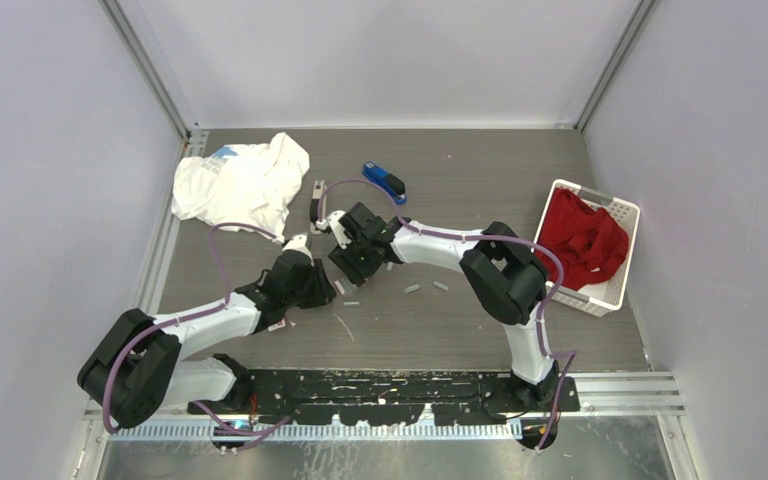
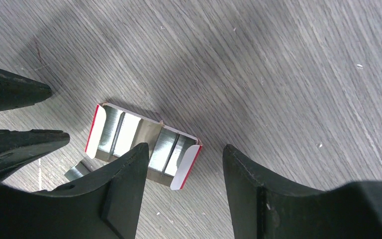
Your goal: Unload the staples from the stapler
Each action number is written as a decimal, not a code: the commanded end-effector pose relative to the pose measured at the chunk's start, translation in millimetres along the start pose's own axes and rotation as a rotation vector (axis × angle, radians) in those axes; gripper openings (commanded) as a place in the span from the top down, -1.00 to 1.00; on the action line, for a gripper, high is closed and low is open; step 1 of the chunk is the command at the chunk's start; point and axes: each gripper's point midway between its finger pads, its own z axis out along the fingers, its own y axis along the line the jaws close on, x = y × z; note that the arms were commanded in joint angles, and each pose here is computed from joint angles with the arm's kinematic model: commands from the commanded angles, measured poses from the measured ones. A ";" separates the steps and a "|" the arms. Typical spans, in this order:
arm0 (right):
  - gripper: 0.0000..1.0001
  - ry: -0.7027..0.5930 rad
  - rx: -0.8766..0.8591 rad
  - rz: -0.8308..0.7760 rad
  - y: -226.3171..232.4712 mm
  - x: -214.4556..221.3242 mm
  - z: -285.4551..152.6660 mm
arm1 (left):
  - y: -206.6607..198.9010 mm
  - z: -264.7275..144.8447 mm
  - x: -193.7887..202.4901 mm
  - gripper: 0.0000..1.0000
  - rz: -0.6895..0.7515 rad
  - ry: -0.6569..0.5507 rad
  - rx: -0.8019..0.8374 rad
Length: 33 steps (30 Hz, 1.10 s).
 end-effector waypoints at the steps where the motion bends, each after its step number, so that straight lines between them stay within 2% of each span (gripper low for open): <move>1: -0.22 -0.015 0.009 -0.005 -0.3 -4.3 -13.3 | -1.1 -3.0 -4.1 0.28 0.010 -0.009 0.003; 6: -0.27 -0.049 -0.005 0.000 -0.2 -15.4 -22.9 | -0.9 -4.8 -4.6 0.28 0.011 -0.011 0.002; 16: -0.34 -0.227 -0.063 0.011 -4.3 -56.5 -79.3 | 2.8 -21.1 -14.3 0.28 0.018 -0.054 -0.017; 20: -0.36 -0.320 -0.215 -0.017 0.9 -68.5 -115.8 | -3.2 -37.6 -25.0 0.25 0.049 -0.099 0.019; 23: -0.38 -0.422 -0.442 -0.046 6.6 -67.4 -154.6 | -23.0 -56.4 -34.2 0.20 0.117 -0.154 0.147; 25: -0.42 -0.500 -0.557 -0.090 10.4 -57.3 -179.0 | -38.6 -67.6 -37.3 0.13 0.159 -0.195 0.255; 28: -0.43 -0.592 -0.618 -0.249 27.4 -46.2 -204.8 | -59.8 -83.2 -44.7 -0.16 0.180 -0.292 0.408; 30: -0.45 -0.627 -0.625 -0.355 32.5 -38.4 -209.9 | -66.1 -89.0 -42.8 -0.39 0.180 -0.330 0.476; 33: -0.57 -0.641 -0.653 -0.511 37.8 -15.2 -204.5 | -68.0 -94.0 -42.5 -0.49 0.170 -0.353 0.507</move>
